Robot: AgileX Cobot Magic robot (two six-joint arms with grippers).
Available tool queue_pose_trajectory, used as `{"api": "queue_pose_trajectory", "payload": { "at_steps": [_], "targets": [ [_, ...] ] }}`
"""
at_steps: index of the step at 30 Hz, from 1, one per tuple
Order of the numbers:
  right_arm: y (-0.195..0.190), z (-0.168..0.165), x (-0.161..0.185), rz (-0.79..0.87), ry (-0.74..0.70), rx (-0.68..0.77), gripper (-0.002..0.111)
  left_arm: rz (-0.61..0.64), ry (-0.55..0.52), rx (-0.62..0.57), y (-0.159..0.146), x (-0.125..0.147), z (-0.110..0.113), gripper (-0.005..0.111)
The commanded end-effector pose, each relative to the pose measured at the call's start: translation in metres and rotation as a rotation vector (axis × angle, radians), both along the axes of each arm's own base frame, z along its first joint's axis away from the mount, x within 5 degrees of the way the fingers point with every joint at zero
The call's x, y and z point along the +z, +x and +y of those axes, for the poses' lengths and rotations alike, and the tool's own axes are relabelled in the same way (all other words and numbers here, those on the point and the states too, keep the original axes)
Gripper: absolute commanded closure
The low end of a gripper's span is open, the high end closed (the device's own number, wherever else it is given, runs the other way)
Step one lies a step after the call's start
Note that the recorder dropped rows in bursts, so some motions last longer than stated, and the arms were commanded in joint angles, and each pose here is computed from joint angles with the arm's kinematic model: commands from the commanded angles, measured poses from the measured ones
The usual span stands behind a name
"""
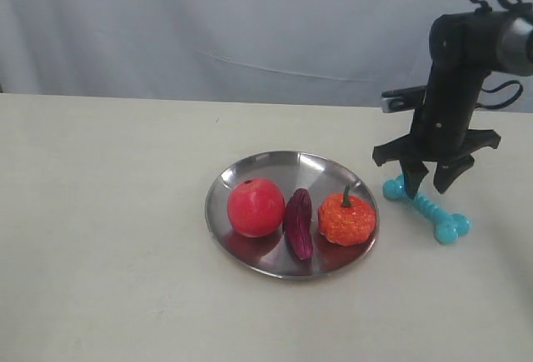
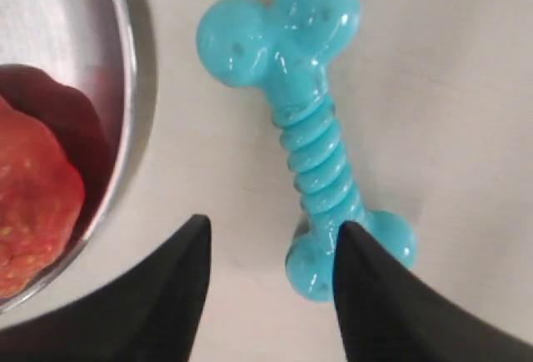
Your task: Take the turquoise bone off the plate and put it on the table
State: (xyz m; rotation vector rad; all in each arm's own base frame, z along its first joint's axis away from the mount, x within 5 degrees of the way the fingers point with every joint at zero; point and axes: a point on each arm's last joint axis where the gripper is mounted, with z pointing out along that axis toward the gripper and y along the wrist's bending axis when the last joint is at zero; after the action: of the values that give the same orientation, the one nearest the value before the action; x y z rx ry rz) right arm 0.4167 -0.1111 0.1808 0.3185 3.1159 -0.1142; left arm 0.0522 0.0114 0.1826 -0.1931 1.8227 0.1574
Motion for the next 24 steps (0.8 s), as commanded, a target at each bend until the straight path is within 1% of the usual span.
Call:
{"api": "queue_pose_trajectory", "payload": {
  "at_steps": [1,4,5,6,9,11,16,18,19,22,23,24],
  "targets": [
    [-0.008,0.003,0.056,-0.148,-0.040,0.013,0.077,-0.004,0.000,0.003,0.000,0.000,0.000,0.107],
    [-0.018,0.005,0.095,-0.263,-0.070,0.022,0.096,-0.004,0.000,0.003,0.000,0.000,0.000,0.107],
    [-0.023,0.007,0.112,-0.317,-0.083,0.025,0.106,-0.004,0.000,0.003,0.000,0.000,0.000,0.107],
    [-0.029,0.010,0.129,-0.371,-0.097,0.031,0.109,-0.004,0.000,0.003,0.000,0.000,0.000,0.107],
    [-0.054,0.021,0.190,-0.583,-0.148,0.055,0.109,-0.004,0.000,0.003,0.000,0.000,0.000,0.107],
    [-0.073,0.034,0.225,-0.702,-0.169,0.080,0.109,-0.004,0.000,0.003,0.000,0.000,0.000,0.107],
    [-0.122,0.071,0.287,-0.932,-0.186,0.158,0.109,-0.004,0.000,0.003,0.000,0.000,0.000,0.107],
    [-0.142,0.083,0.303,-1.024,-0.177,0.180,0.109,-0.004,0.000,0.003,0.000,0.000,0.000,0.107],
    [-0.173,0.095,0.319,-1.146,-0.188,0.212,0.109,-0.004,0.000,0.003,0.000,0.000,0.000,0.107],
    [-0.215,0.098,0.327,-1.271,-0.222,0.201,0.109,-0.004,0.000,0.003,0.000,0.000,0.000,0.107],
    [-0.240,0.099,0.327,-1.338,-0.235,0.189,0.109,-0.004,0.000,0.003,0.000,0.000,0.000,0.107],
    [-0.253,0.098,0.326,-1.375,-0.240,0.183,0.109,-0.004,0.000,0.003,0.000,0.000,0.000,0.107]
  ]
}}
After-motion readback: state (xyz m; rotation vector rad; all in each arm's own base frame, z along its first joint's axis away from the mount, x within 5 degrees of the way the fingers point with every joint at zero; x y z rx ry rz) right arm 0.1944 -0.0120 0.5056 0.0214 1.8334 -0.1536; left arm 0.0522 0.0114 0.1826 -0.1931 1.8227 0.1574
